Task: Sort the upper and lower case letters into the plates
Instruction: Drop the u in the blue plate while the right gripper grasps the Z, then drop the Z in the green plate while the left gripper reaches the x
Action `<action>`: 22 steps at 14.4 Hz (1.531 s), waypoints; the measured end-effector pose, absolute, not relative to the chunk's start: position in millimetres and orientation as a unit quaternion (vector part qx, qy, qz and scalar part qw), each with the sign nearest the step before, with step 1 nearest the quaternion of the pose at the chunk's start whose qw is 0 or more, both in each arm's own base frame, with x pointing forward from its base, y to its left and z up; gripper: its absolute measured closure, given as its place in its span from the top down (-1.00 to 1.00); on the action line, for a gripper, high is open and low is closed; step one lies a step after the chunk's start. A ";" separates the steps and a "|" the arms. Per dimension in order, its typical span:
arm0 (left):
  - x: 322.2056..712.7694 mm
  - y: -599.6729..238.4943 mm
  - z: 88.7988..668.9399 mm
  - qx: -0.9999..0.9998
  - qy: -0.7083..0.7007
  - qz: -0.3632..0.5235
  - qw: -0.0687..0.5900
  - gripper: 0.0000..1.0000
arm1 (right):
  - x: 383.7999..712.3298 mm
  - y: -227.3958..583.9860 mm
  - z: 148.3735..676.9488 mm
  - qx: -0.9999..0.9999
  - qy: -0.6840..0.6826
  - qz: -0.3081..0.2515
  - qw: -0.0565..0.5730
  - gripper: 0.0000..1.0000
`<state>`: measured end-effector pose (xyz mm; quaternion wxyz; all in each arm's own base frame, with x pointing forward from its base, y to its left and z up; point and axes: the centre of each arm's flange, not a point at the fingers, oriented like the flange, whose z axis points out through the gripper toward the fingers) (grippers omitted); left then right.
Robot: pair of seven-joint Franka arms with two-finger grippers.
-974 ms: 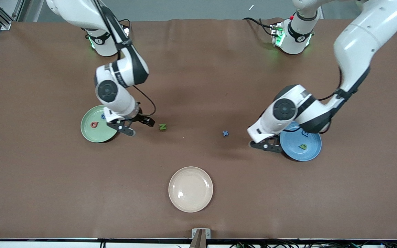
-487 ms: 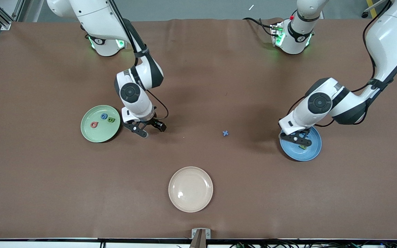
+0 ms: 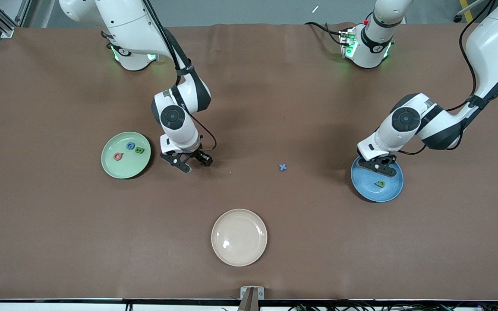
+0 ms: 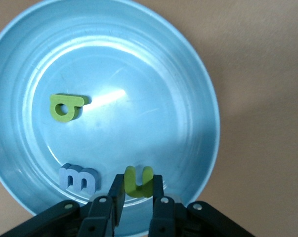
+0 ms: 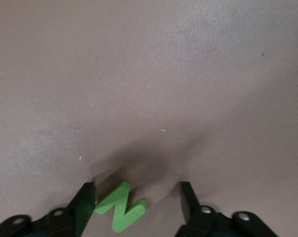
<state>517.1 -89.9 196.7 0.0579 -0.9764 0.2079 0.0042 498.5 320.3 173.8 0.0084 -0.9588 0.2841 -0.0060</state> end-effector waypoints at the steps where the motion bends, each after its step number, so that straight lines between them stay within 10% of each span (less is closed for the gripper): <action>1: 517.1 -88.7 194.9 -0.977 0.208 0.000 0.054 -0.47 | 497.2 322.7 172.5 -0.958 0.287 -0.006 0.008 0.52; 13: 517.0 -75.5 184.1 -0.978 0.202 0.003 0.051 -0.46 | 497.4 331.5 178.0 -0.952 0.307 -0.010 0.013 -0.14; 22: 544.0 -119.6 251.1 -0.983 0.178 0.001 0.032 1.00 | 536.4 250.5 242.3 -0.968 0.245 0.060 -0.011 -0.14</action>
